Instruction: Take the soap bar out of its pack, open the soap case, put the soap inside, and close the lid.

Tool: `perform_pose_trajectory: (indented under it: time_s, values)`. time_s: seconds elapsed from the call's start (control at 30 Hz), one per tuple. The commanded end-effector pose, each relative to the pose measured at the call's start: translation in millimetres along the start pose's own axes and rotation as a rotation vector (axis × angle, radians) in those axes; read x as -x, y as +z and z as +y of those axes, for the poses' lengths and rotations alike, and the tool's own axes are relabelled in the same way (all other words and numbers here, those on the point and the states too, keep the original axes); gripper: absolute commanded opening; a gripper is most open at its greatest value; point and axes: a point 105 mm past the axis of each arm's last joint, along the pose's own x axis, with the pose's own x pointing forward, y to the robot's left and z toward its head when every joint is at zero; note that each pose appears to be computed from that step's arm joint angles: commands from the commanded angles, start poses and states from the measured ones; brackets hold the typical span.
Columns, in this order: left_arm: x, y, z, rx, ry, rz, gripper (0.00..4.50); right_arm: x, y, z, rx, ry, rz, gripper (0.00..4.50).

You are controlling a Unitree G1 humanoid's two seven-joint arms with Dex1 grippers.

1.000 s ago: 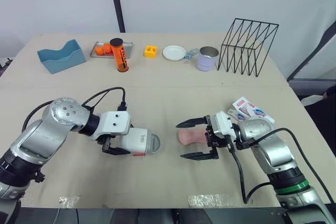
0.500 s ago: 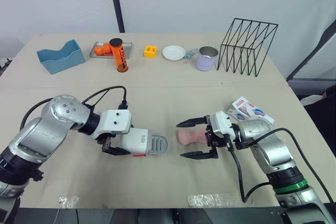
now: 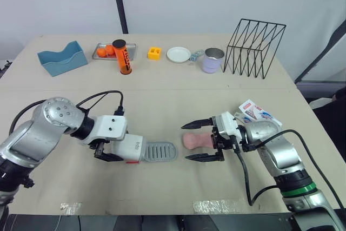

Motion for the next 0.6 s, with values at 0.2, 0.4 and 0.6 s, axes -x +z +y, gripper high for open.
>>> perform_pose_trajectory:
  time_s: [0.2,0.4,0.6]
  values:
    - [13.2,-11.9,-1.9,-0.016,0.066,-0.002,3.48,3.2,10.1,-1.8,0.033,-0.011,-0.008,4.41]
    - [11.8,-13.4,-1.3,-0.018,0.096,-0.054,3.48,3.0,11.0,-3.7,0.034,-0.016,-0.006,4.41]
    - [10.3,-16.8,0.2,-0.003,0.107,-0.088,4.29,3.8,9.8,-3.9,0.033,-0.021,-0.001,4.5]
